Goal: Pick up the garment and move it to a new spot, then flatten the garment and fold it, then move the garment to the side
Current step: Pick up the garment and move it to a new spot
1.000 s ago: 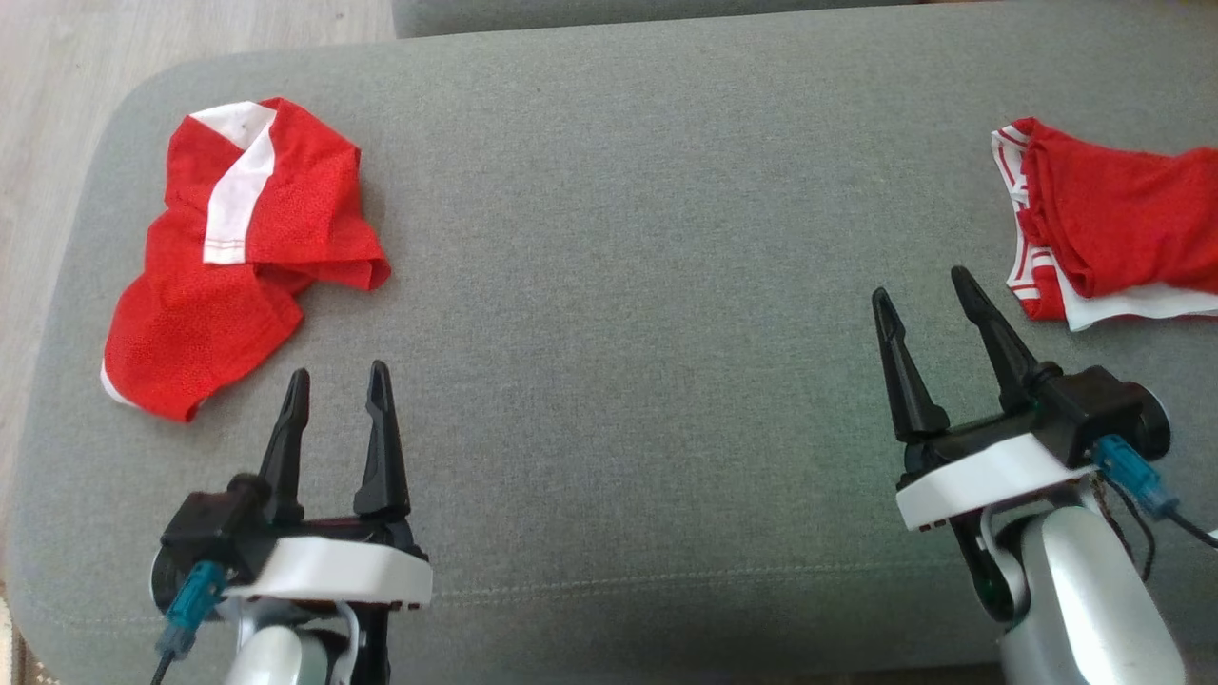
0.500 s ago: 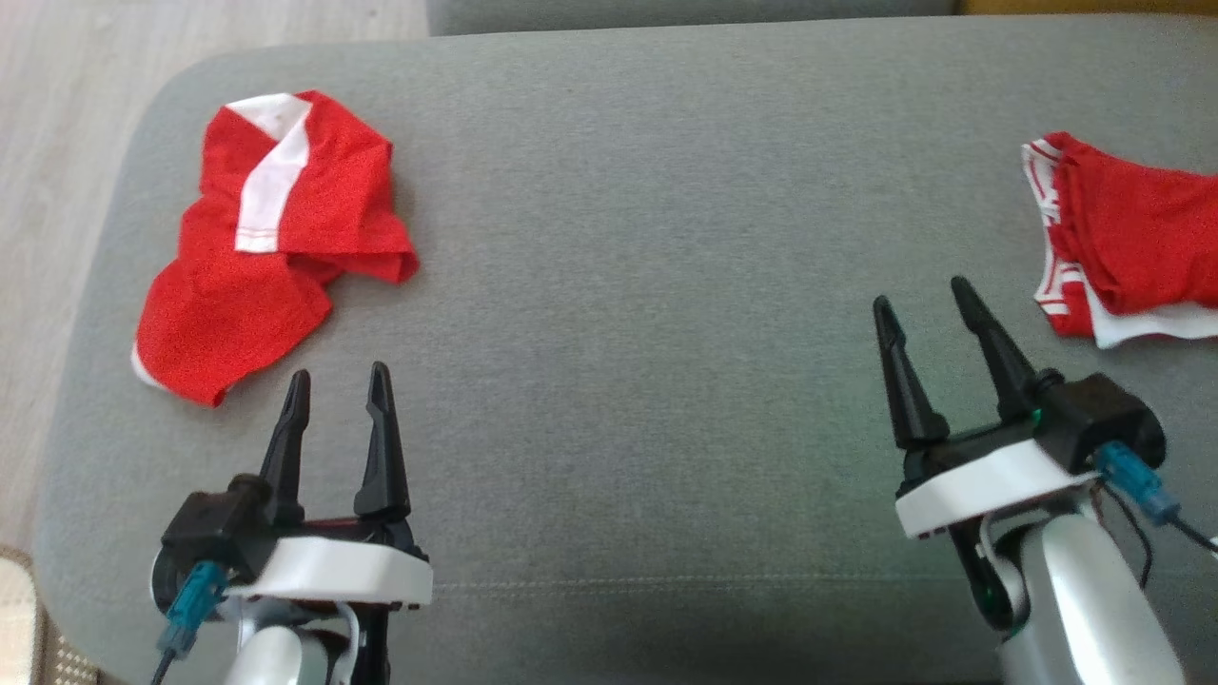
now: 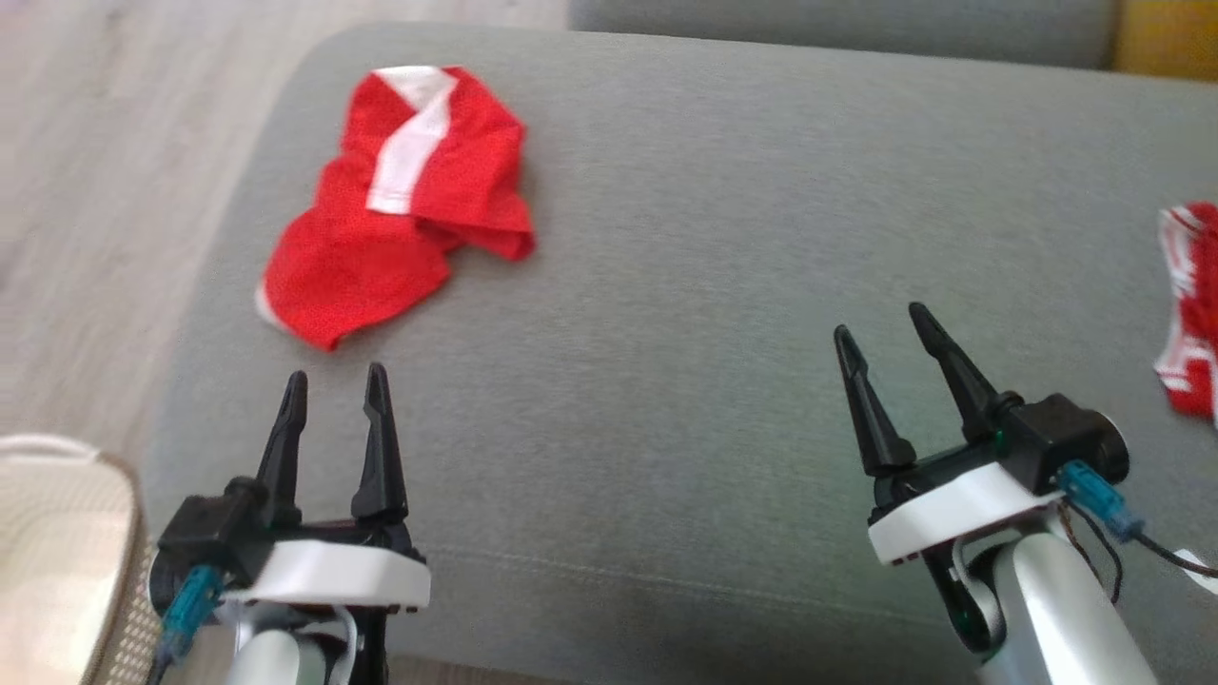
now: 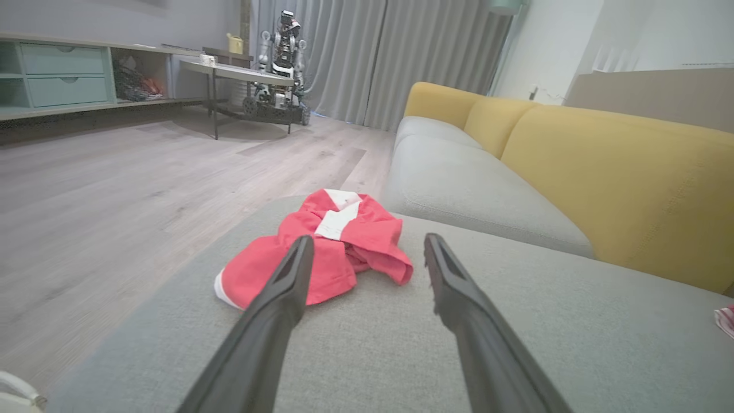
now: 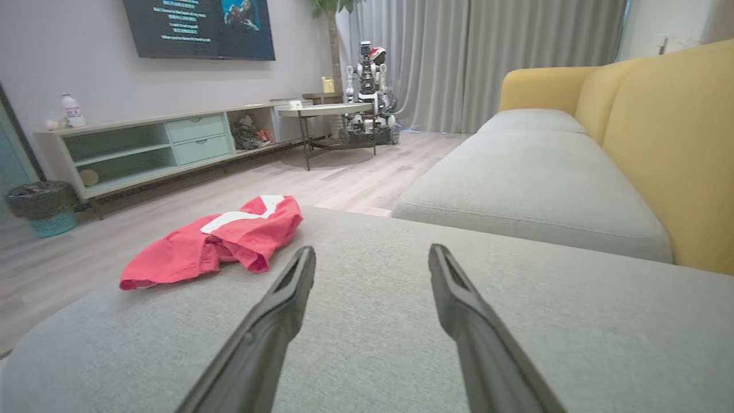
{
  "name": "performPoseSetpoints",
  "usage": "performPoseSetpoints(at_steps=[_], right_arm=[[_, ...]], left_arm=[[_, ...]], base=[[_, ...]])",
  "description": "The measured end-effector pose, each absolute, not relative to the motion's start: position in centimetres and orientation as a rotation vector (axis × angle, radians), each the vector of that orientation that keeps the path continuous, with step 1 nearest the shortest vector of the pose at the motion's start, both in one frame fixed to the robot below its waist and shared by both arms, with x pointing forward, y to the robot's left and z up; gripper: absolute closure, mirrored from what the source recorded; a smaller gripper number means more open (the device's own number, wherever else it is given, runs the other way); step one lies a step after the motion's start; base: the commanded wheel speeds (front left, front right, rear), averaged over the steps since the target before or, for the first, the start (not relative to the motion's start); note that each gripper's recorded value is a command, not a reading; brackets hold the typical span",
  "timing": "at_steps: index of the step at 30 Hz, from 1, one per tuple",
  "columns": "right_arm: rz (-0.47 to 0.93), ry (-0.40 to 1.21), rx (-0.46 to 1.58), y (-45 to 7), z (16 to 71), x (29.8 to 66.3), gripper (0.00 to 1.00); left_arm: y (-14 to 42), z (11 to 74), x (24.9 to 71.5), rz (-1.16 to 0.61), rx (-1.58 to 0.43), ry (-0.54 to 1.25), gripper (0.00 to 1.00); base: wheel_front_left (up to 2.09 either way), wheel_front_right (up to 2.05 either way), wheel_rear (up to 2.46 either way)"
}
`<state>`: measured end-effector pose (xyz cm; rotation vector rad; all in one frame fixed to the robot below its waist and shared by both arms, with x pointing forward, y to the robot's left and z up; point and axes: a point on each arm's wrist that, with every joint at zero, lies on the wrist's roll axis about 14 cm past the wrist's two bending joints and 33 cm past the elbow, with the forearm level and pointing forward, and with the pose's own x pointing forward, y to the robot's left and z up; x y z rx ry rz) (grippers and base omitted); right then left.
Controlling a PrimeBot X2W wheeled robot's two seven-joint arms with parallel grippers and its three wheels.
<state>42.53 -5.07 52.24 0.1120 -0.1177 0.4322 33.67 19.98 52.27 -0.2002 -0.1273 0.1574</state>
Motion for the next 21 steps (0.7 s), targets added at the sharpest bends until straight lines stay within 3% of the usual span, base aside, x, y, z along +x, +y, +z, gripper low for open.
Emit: performPoseSetpoints(at_steps=[11, 21], right_arm=[[0.617, -0.108, 0.118, 1.5, 52.2, 41.7, 0.00], [0.651, -0.096, 0.122, 2.7, 51.8, 41.4, 0.00]], left_arm=[[23.8, 52.5, 29.8, 0.307, -0.196, -0.143, 0.00], [25.6, 52.6, 28.7, 0.377, -0.224, -0.157, 0.00]], base=[[0.00, 0.00, 0.00], [0.00, 0.00, 0.00]])
